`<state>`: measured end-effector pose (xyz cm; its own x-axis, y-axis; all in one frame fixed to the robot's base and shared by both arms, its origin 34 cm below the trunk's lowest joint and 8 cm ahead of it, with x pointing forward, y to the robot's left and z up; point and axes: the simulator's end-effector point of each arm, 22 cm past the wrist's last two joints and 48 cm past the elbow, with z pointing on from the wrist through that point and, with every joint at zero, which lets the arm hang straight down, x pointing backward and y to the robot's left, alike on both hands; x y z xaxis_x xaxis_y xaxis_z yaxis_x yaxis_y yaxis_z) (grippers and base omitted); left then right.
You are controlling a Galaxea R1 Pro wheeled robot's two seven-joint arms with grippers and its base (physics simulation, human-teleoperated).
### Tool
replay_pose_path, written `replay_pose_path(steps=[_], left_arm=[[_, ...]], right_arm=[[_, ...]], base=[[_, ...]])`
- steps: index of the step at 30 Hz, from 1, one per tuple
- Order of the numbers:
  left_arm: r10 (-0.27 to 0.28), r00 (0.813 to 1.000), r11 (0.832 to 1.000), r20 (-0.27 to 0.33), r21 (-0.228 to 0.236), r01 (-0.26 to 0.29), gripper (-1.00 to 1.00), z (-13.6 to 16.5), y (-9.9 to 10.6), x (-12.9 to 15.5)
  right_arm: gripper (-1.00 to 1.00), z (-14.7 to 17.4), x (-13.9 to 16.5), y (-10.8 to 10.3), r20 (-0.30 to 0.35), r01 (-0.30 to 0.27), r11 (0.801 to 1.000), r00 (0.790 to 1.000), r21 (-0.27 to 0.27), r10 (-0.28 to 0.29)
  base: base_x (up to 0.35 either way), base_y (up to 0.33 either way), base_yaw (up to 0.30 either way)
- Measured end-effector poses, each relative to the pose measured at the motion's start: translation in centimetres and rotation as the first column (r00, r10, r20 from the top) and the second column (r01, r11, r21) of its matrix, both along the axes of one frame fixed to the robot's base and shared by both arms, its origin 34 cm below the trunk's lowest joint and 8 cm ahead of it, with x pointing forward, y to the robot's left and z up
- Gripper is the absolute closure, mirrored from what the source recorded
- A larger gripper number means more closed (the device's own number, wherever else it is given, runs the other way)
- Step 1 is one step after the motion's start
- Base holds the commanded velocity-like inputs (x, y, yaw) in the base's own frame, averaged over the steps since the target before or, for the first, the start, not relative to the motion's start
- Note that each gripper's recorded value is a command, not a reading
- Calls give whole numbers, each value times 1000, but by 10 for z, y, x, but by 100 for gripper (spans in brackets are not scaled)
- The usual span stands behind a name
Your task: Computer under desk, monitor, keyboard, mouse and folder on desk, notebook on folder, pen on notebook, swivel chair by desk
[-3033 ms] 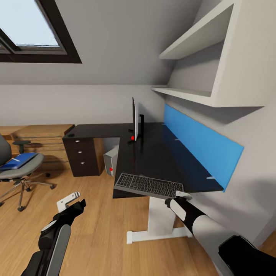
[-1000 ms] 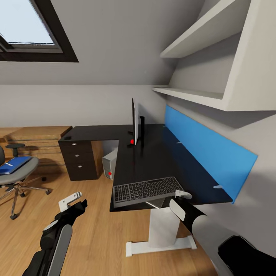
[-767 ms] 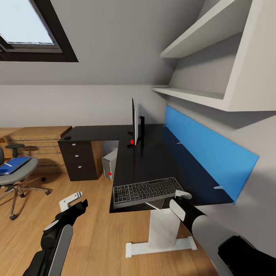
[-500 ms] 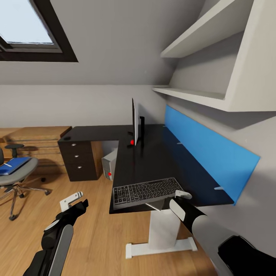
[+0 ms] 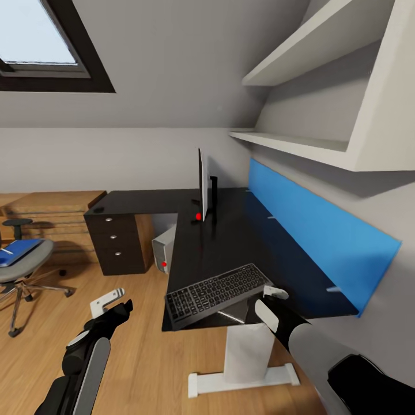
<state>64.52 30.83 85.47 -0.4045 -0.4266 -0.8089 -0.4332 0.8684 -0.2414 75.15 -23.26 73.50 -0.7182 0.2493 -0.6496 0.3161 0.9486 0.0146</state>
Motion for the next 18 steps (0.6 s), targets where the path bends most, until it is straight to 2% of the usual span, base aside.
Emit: replay_pose_path(steps=[5,11,18], left_arm=[[0,1000,1000,-1,1,0,-100,0,0,0],[0,1000,1000,0,0,0,-100,0,0,0],[0,1000,1000,-1,0,0,-100,0,0,0]], right_arm=[[-100,0,1,0,1,0,1000,1000,0,0],[-100,0,0,0,1,-1,1000,1000,0,1],[-100,0,1,0,1,-1,1000,1000,-1,1]], base=[[74,0,0],[220,0,0],[36,0,0]])
